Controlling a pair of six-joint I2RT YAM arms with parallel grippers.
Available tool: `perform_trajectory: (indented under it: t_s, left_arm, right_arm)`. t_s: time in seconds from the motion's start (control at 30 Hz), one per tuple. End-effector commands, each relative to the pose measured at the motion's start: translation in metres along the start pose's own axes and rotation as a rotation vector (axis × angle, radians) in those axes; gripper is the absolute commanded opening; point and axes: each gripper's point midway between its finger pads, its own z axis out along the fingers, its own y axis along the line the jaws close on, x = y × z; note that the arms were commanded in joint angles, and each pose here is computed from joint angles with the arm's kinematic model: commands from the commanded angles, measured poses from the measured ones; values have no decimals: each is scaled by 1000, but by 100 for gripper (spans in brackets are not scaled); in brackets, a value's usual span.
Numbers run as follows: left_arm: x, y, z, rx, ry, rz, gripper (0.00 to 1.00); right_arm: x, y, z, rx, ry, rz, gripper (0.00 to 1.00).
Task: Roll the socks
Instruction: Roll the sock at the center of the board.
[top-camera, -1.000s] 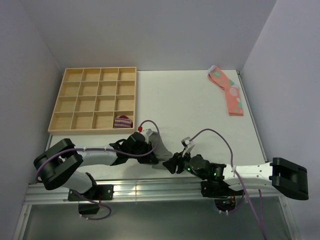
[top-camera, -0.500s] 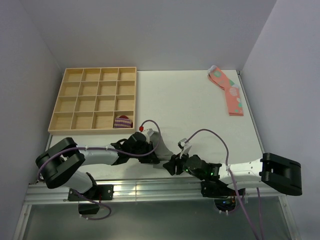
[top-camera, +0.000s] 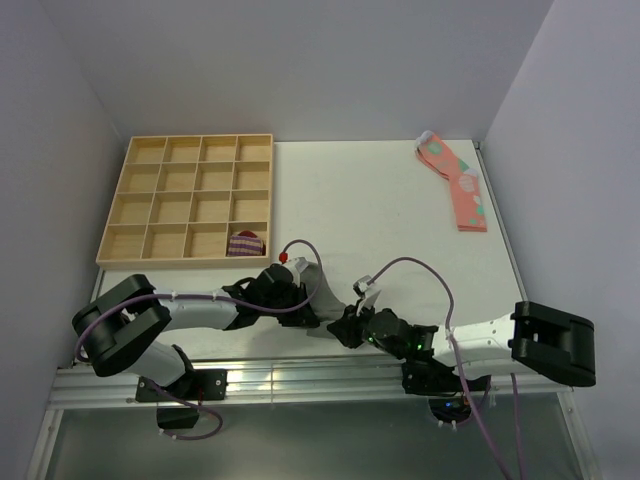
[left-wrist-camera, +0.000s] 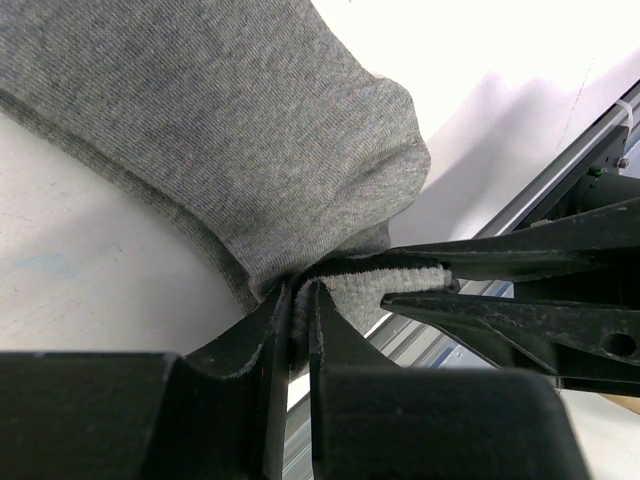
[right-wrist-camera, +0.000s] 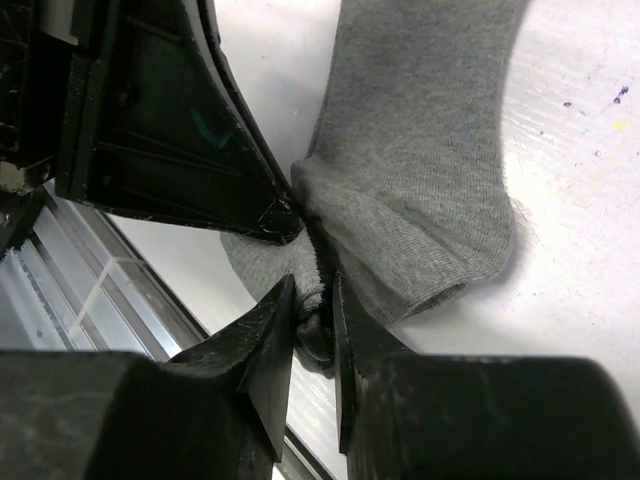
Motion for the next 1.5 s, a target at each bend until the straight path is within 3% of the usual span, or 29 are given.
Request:
perform_trajectory:
  t_s: [0.0,0.17,0.33,0.73,1.27,1.37,1.47]
  left_arm:
    - [25,47,0,-175,60,4,0]
    - [21,45,-1,-175,33,-10,1]
    - [3,29,-10,-109,-76,-25,17]
    - [-37,10,-24,-75,-265,-30,32]
    - [-63,32,1,-254,-312,22,27]
    - [-64,40,5,-305,-305,23,23]
    - [-63,48,10,-343,-293,34,12]
  right_arm:
    - [-2,2,4,21,-1,39,22]
    - [12,-15,0,100,36,88,16]
    - [25,-30,-9,188,98,138,10]
    - [39,-39,-11,260,206,190,8]
    - [31,-33,-12,261,266,226,8]
    - [28,-33,-14,254,282,247,8]
    - [22,-34,-15,262,285,266,9]
